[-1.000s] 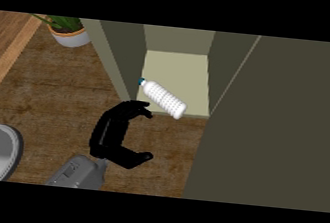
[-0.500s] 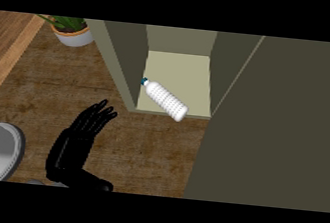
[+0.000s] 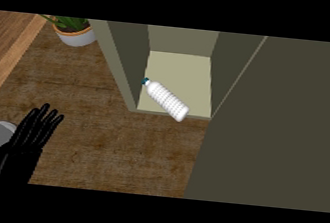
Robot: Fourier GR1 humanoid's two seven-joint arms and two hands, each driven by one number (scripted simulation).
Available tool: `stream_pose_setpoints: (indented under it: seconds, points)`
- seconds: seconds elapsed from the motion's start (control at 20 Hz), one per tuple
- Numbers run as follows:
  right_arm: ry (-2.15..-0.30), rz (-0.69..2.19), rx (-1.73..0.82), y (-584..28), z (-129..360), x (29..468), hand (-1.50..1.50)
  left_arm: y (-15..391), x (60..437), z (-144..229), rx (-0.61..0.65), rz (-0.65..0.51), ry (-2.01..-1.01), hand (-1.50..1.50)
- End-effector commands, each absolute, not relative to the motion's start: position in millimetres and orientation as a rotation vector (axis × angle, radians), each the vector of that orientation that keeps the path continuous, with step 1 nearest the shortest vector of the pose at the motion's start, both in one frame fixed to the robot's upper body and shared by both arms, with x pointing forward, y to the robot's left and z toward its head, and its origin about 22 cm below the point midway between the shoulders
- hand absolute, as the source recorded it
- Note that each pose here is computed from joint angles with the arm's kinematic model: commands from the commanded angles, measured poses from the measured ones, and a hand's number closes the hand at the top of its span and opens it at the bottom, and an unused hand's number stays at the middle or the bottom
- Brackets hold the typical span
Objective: Pick up the bottled water, place it into the cabinet and close the cabinet
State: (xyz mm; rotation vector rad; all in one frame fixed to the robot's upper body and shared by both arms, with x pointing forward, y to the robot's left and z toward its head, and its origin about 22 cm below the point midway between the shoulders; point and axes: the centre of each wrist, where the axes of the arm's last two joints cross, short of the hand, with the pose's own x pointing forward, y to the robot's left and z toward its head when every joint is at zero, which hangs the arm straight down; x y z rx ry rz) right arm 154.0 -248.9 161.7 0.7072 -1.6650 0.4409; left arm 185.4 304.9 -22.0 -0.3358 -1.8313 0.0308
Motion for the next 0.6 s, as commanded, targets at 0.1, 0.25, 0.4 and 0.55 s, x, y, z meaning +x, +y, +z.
stream_pose_setpoints:
  seconds: [0.1,0.25,0.4,0.55]
  points:
    - [-1.799,0.604,0.658,-211,203,122,1.5,334,176,3,-0.312,-0.006,-1.866,-1.5]
    - [-1.793,0.61,0.742,-188,200,132,1.5,329,166,-2,-0.351,-0.027,-1.855,-1.5]
    - [-1.741,0.657,0.773,-172,202,136,1.5,332,159,8,-0.342,-0.025,-1.854,-1.5]
    - [-1.738,0.678,0.795,-145,202,146,1.5,338,156,14,-0.35,-0.039,-1.84,-1.5]
